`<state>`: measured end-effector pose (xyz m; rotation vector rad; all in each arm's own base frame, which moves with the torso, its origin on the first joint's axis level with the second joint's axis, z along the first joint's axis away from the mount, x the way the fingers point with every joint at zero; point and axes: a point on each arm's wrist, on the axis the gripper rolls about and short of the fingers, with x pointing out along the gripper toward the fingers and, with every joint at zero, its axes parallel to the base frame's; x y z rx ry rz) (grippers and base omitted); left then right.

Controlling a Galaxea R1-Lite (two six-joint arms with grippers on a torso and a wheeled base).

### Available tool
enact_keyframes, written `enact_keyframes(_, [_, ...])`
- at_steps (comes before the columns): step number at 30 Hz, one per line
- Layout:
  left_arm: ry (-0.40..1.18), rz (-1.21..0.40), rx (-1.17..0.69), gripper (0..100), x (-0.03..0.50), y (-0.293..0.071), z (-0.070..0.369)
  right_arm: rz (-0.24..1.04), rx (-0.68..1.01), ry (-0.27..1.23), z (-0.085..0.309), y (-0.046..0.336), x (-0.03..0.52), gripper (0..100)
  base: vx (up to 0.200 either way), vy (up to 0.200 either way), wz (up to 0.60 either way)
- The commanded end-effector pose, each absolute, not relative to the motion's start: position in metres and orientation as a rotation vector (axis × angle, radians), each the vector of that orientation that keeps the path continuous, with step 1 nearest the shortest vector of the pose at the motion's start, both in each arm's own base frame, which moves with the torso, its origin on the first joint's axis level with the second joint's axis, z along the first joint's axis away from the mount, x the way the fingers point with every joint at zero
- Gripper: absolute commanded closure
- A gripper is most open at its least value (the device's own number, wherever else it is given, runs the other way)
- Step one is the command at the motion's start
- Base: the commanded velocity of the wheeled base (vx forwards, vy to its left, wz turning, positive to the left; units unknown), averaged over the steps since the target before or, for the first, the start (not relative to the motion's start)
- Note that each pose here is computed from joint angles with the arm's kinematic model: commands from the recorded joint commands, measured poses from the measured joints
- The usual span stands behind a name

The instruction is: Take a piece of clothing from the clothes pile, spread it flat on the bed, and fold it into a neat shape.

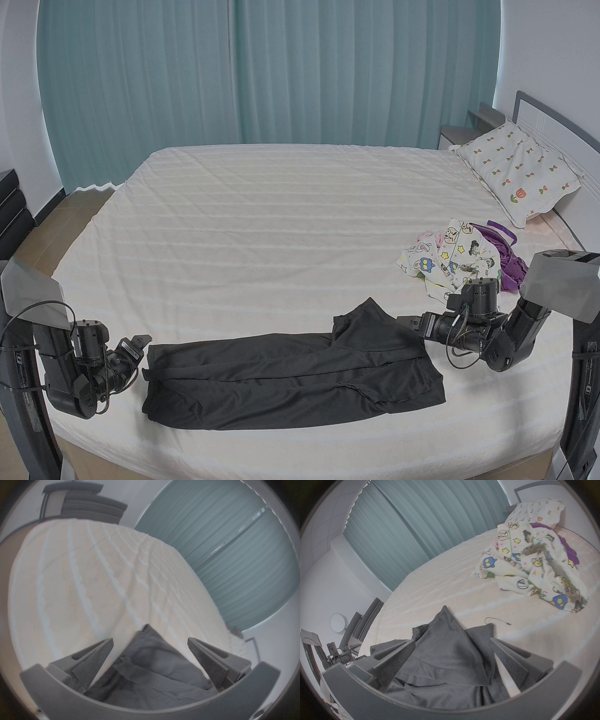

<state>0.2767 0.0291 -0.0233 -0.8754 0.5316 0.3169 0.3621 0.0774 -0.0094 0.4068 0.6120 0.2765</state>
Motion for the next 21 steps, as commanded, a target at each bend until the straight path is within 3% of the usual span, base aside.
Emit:
enact_keyframes(1, [0.454, 0.205, -1.023, 0, 0.278, 0.027, 0.010, 0.326, 0.401, 0.649, -0.014, 0.098, 0.374, 0, 0.000, 0.000, 0.00])
enact_keyframes(5, [0.483, 0.203, -1.056, 0, 0.280, 0.022, 0.002, 0.334, 0.395, 0.718, -0.028, 0.100, 0.382, 0, 0.000, 0.000, 0.00])
enact_keyframes(21, [0.527, 0.215, -1.061, 0, 0.278, 0.020, -0.008, 0.329, 0.368, 0.698, -0.036, 0.094, 0.399, 0, 0.000, 0.000, 0.00])
